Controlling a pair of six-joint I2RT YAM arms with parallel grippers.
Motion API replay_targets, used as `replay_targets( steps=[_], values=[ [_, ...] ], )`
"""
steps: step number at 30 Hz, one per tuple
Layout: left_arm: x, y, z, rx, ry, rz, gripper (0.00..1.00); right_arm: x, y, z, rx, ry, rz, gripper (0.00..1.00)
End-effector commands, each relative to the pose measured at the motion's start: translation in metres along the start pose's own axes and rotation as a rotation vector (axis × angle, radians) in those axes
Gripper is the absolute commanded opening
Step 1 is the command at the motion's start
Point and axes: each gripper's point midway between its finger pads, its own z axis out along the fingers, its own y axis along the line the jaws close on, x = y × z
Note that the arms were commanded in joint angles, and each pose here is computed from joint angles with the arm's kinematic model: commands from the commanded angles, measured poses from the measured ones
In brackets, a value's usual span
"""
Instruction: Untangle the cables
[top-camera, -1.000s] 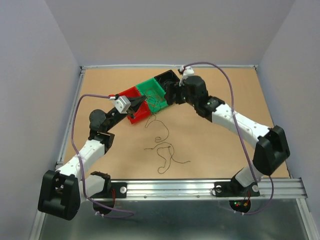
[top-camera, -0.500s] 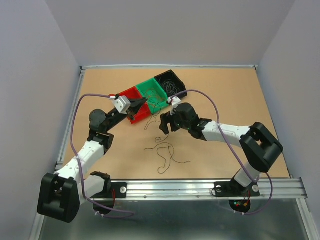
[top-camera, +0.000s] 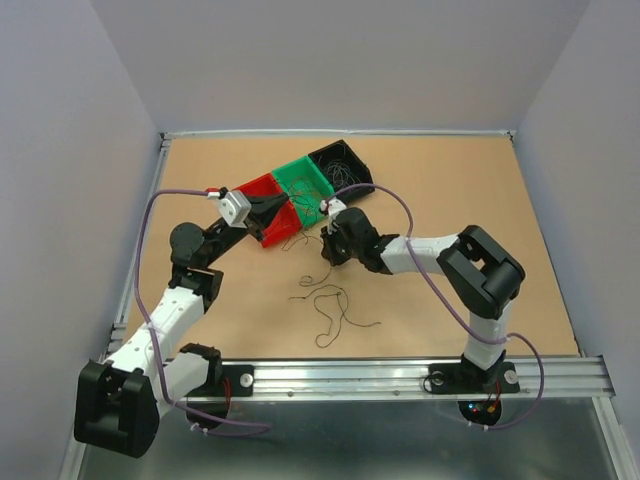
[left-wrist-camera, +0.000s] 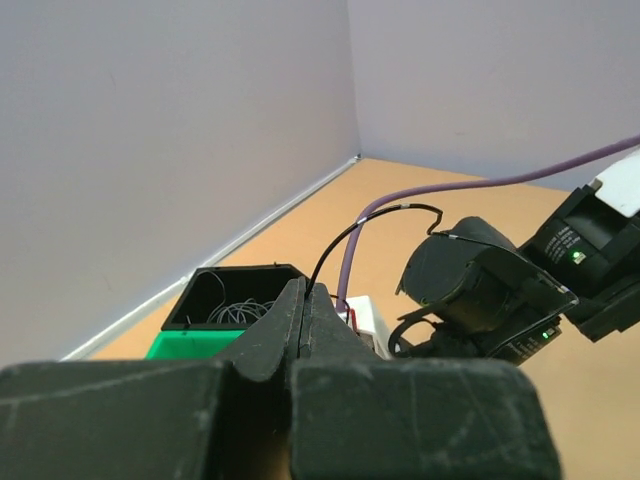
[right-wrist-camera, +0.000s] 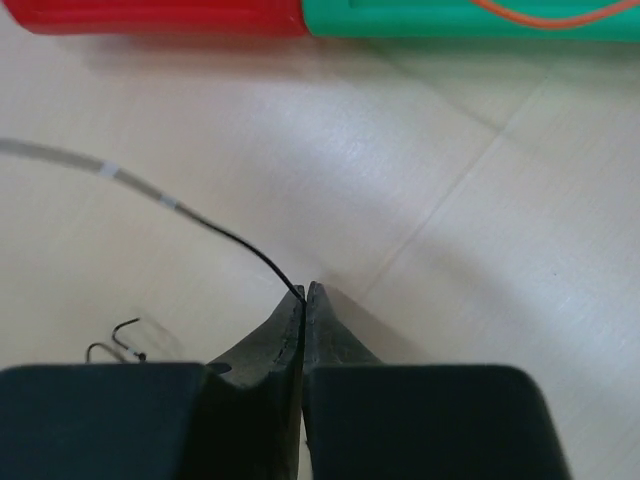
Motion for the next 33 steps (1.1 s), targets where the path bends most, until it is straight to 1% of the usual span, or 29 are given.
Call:
replay_targets(
  steps=[1, 3, 4, 5, 6, 7, 9, 10, 12, 16, 19, 20, 24, 25, 26, 29, 31, 33],
  values=[
    [-0.018, 0.017, 0.010, -0.047, -0.034, -0.002, 0.00, -0.081, 0.047, -0.051, -0.168, -0.259, 0.006, 0.01],
    [-0.016, 0.023, 0.016, -0.050, -0.013, -0.011, 0.00, -0.090, 0.057, -0.075, -0.211, -0.312, 0.004, 0.01],
    [-0.001, 0.026, 0.019, -0.050, 0.032, -0.038, 0.00, -0.089, 0.062, -0.086, -0.240, -0.326, -0.001, 0.00],
    [0.005, 0.028, 0.022, -0.048, 0.051, -0.048, 0.00, -0.090, 0.065, -0.095, -0.253, -0.343, -0.008, 0.00],
    [0.006, 0.031, 0.024, -0.047, 0.062, -0.047, 0.00, -0.105, 0.071, -0.117, -0.272, -0.403, -0.019, 0.00],
    [0.015, 0.031, 0.027, -0.032, 0.083, -0.056, 0.00, -0.103, 0.071, -0.124, -0.277, -0.417, -0.024, 0.01],
    [0.020, 0.028, 0.030, 0.001, 0.095, -0.067, 0.00, -0.111, 0.075, -0.138, -0.292, -0.460, -0.036, 0.01],
    [0.028, 0.022, 0.032, 0.051, 0.115, -0.082, 0.00, -0.117, 0.078, -0.149, -0.309, -0.488, -0.045, 0.01],
    [0.030, 0.018, 0.036, 0.089, 0.126, -0.091, 0.00, -0.120, 0.080, -0.155, -0.315, -0.504, -0.048, 0.01],
    [0.043, 0.002, 0.038, 0.195, 0.160, -0.131, 0.00, -0.128, 0.070, -0.162, -0.256, -0.545, -0.021, 0.00],
    [0.044, -0.011, 0.039, 0.274, 0.168, -0.148, 0.00, -0.131, 0.066, -0.163, -0.233, -0.556, -0.002, 0.00],
    [0.047, -0.013, 0.040, 0.291, 0.170, -0.129, 0.00, -0.131, 0.065, -0.163, -0.231, -0.558, 0.001, 0.01],
    [0.054, -0.030, 0.044, 0.353, 0.194, -0.133, 0.00, -0.134, 0.065, -0.171, -0.229, -0.588, -0.013, 0.01],
    [0.058, -0.031, 0.045, 0.356, 0.217, -0.122, 0.00, -0.132, 0.067, -0.173, -0.242, -0.594, -0.026, 0.01],
    [0.061, -0.040, 0.047, 0.385, 0.228, -0.123, 0.00, -0.131, 0.068, -0.174, -0.247, -0.598, -0.041, 0.04],
    [0.064, -0.053, 0.048, 0.436, 0.245, -0.112, 0.00, -0.132, 0.070, -0.181, -0.258, -0.622, -0.062, 0.08],
    [0.066, -0.066, 0.047, 0.485, 0.254, -0.102, 0.00, -0.133, 0.072, -0.182, -0.271, -0.625, -0.072, 0.08],
    [0.064, -0.070, 0.048, 0.497, 0.254, -0.096, 0.00, -0.133, 0.074, -0.182, -0.278, -0.625, -0.076, 0.10]
  ],
)
